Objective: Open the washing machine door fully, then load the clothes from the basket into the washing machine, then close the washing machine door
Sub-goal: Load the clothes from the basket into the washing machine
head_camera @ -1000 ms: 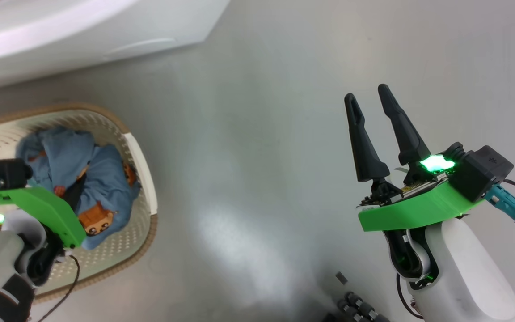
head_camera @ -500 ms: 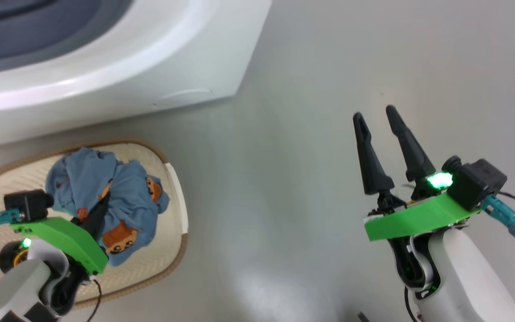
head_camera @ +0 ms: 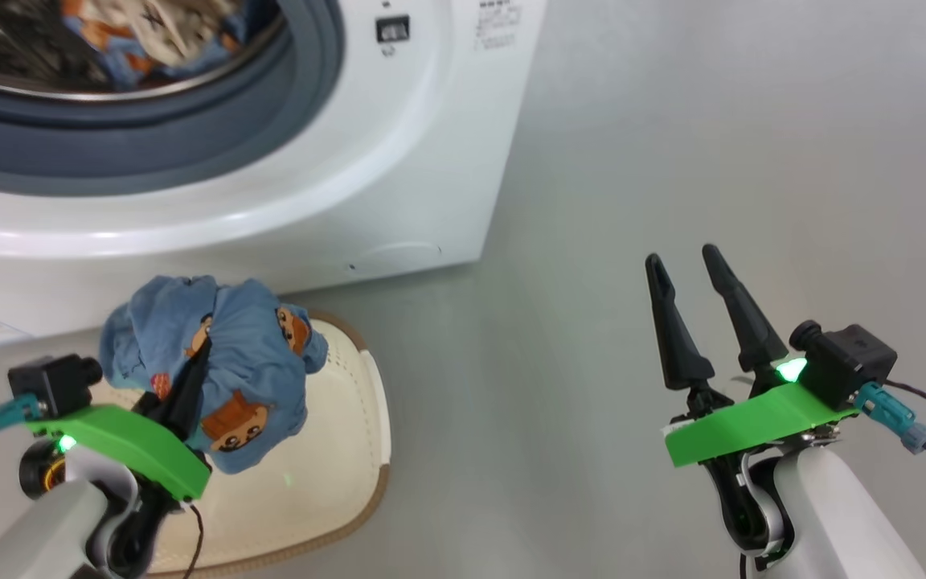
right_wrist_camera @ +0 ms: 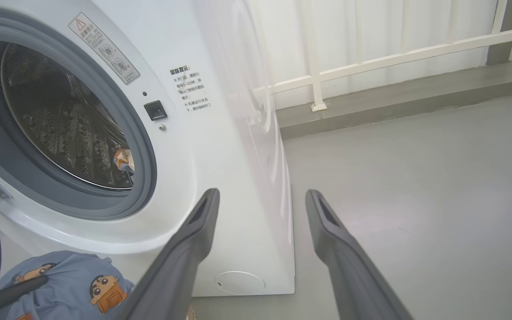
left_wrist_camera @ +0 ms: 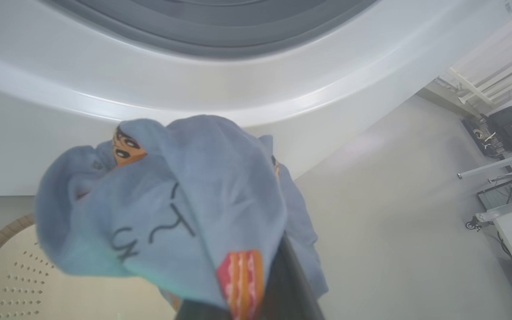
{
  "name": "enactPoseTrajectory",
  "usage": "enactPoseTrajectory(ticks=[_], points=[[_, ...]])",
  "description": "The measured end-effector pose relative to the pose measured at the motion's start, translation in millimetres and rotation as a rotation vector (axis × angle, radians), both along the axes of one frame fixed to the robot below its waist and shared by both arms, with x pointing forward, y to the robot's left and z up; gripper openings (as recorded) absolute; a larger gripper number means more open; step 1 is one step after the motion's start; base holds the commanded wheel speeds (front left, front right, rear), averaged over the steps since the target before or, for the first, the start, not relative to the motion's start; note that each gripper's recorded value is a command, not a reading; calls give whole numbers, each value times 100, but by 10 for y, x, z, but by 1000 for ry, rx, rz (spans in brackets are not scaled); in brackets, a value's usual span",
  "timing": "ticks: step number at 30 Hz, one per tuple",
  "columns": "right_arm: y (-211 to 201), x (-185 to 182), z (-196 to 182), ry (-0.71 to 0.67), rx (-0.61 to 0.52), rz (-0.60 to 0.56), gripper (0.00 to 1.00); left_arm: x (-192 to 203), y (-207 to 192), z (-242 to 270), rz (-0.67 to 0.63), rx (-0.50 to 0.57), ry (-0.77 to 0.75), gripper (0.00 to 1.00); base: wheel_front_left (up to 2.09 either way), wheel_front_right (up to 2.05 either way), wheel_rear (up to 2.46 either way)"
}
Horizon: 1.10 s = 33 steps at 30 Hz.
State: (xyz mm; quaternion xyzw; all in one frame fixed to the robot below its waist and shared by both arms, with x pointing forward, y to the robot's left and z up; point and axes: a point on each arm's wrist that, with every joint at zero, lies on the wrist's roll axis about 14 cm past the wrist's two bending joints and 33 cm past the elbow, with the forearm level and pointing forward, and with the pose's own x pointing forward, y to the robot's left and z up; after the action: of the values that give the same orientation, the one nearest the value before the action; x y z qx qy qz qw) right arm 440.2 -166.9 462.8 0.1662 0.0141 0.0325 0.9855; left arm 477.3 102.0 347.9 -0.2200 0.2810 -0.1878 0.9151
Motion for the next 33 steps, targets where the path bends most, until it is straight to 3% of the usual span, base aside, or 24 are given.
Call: enactPoseTrajectory(ticks=[16,33], points=[[86,-324,398,-88,-6,53,100,-337,265,1160,118,1,-362,0,0,0,0],[270,-402,617,-149,-22,131,100,-778,737,1720,312,69,-546,0,0,0,0]])
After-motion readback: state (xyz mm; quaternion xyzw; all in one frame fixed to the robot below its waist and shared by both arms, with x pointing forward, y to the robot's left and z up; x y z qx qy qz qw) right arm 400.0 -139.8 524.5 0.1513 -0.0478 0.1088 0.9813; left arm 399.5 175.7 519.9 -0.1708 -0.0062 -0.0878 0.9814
